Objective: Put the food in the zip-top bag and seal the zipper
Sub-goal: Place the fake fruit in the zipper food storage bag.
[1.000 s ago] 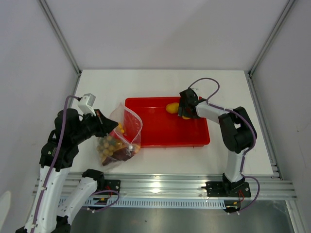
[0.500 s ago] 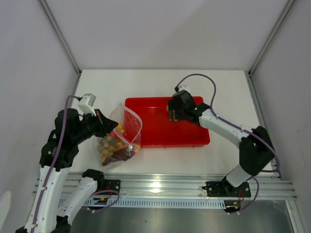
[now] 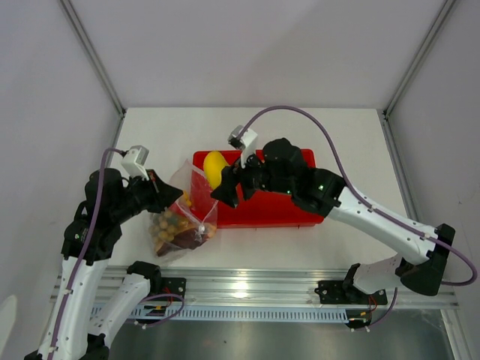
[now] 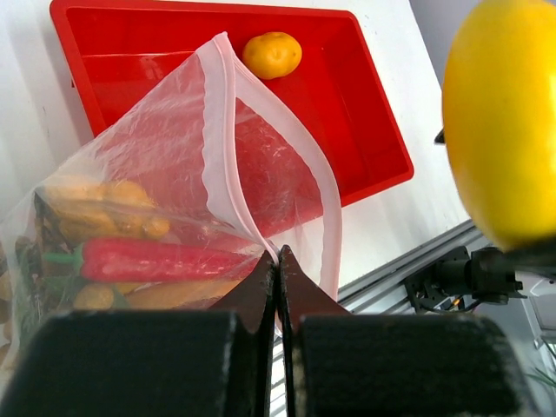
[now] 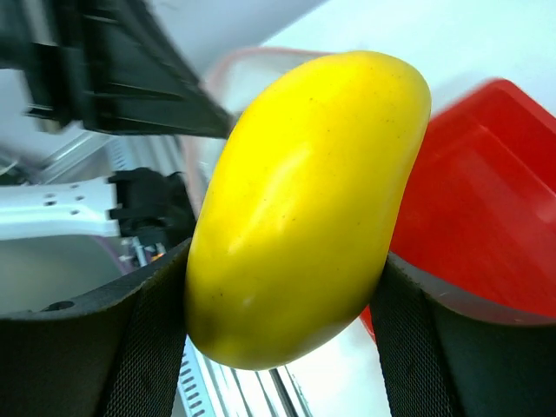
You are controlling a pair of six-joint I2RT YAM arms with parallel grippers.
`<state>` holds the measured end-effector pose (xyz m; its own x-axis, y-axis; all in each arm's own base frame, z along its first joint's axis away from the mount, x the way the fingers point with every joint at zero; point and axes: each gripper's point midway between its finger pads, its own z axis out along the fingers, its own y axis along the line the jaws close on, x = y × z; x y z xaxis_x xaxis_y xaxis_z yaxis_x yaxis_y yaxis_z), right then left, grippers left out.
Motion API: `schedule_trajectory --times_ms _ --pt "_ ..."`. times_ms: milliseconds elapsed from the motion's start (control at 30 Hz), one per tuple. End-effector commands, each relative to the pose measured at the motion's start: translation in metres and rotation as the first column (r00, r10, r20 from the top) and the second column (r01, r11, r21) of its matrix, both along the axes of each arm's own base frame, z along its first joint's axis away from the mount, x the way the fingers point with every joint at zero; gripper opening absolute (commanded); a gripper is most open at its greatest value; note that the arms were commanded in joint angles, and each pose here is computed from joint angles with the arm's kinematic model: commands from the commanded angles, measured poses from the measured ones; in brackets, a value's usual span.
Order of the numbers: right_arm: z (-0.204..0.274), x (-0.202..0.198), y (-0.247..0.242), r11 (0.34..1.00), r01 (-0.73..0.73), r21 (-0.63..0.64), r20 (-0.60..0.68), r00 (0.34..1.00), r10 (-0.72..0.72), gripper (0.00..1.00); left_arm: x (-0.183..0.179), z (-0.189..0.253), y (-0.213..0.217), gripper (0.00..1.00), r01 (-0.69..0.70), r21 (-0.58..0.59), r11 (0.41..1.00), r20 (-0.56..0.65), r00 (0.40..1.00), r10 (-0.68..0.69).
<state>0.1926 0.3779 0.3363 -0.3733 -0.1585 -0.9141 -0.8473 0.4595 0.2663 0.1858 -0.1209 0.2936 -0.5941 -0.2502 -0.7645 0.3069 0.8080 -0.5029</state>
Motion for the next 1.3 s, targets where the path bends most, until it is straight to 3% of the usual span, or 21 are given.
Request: schedule_trajectory --times_ms 0,300,533,633,800,967,1000,1100,1133,1267 --pt "0.010 -0.029 0.030 0.980 -0.197 0.027 -0.001 0.980 0.197 0.00 -0.001 0.008 -0.005 0.01 0.043 -0.004 0.999 0.048 0.998 -0.043" --pt "-0.004 -0.039 0.079 0.962 -0.274 -0.014 -0.056 0.961 0.273 0.00 -0.005 0.010 -0.008 0.01 0.063 -0.018 0.998 0.052 0.997 -0.062" --pt "-0.030 -0.031 0.084 0.973 -0.221 -0.064 -0.118 0.970 0.212 0.00 -0.008 0.017 -0.007 0.01 0.061 -0.020 0.998 0.066 0.996 -0.060" --pt "-0.042 -0.026 0.085 0.977 -0.190 -0.095 -0.142 0.974 0.176 0.07 -0.009 0.021 -0.008 0.01 0.066 -0.026 0.997 0.074 0.995 -0.064" --pt "-0.055 -0.014 0.095 0.979 -0.149 -0.141 -0.192 0.974 0.121 0.10 -0.010 0.022 -0.010 0.01 0.076 -0.034 0.997 0.074 0.995 -0.074" --pt "-0.057 -0.005 0.107 0.982 -0.120 -0.145 -0.209 0.974 0.088 0.21 -0.011 0.022 -0.012 0.01 0.085 -0.045 0.995 0.074 0.994 -0.082" --pt "-0.058 -0.003 0.111 0.983 -0.115 -0.146 -0.207 0.975 0.084 0.29 -0.011 0.022 -0.012 0.01 0.086 -0.047 0.995 0.074 0.994 -0.082" --pt "-0.058 0.004 0.112 0.984 -0.084 -0.156 -0.190 0.980 0.053 0.39 -0.011 0.021 -0.012 0.01 0.086 -0.047 0.995 0.073 0.994 -0.082" --pt "-0.057 0.005 0.111 0.984 -0.079 -0.157 -0.185 0.981 0.049 0.47 -0.011 0.022 -0.011 0.01 0.084 -0.045 0.995 0.075 0.994 -0.080" --pt "-0.047 0.007 0.109 0.988 -0.064 -0.143 -0.166 0.985 0.040 0.61 -0.011 0.019 -0.010 0.01 0.080 -0.037 0.996 0.071 0.994 -0.077"
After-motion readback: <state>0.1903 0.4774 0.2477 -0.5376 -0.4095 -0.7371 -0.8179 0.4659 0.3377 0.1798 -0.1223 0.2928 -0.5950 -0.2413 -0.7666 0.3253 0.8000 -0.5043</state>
